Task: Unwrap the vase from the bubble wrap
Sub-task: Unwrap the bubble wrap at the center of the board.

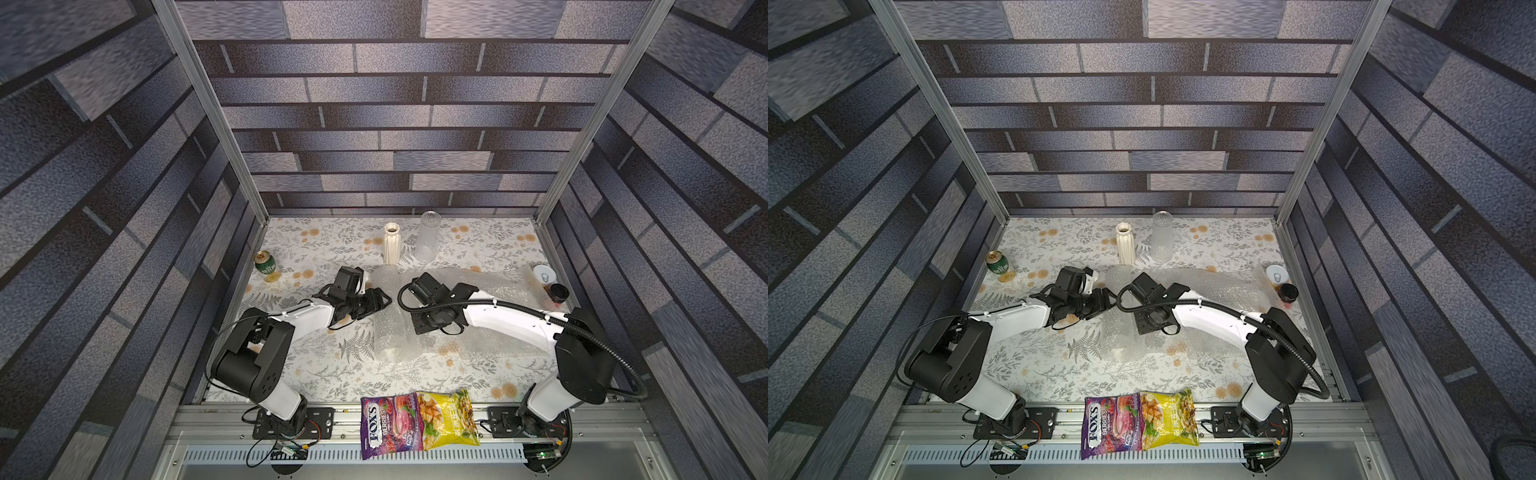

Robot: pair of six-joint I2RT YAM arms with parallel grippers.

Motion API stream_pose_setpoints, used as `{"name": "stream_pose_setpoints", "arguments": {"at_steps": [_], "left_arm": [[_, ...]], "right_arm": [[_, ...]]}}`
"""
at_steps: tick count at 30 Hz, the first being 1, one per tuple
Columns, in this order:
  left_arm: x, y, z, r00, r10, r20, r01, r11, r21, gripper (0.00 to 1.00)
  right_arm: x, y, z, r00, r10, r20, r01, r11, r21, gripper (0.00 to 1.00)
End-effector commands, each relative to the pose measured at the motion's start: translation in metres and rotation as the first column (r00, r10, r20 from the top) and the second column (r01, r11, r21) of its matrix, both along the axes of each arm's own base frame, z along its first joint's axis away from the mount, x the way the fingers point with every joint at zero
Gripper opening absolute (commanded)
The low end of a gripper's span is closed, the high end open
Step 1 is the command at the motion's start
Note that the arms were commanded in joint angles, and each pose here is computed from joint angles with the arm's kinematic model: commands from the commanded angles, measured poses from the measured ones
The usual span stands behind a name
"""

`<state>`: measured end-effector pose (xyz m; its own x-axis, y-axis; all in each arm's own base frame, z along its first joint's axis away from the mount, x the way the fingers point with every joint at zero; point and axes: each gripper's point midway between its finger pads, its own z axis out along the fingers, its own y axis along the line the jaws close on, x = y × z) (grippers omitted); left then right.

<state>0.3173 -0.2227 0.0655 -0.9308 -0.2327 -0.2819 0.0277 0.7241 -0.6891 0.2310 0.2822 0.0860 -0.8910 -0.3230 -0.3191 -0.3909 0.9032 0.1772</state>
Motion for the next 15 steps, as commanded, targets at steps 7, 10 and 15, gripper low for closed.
{"name": "stream_pose_setpoints", "arguments": {"at_steps": [7,10,15], "left_arm": [[-0.034,0.050,-0.034,0.988,0.079,-0.133,-0.043,0.966,0.253,0.72],[-0.031,0.053,-0.011,0.994,0.075,-0.081,-0.052,0.966,0.255,0.73],[-0.029,0.055,0.024,0.998,0.064,-0.015,-0.059,0.967,0.247,0.73]], "right_arm": [[-0.005,-0.008,0.007,1.000,0.012,0.000,-0.012,1.000,-0.004,0.00],[-0.005,-0.006,0.008,1.000,0.015,0.000,-0.015,1.000,0.004,0.00],[-0.003,-0.005,0.009,1.000,0.017,0.004,-0.017,1.000,0.009,0.00]]}}
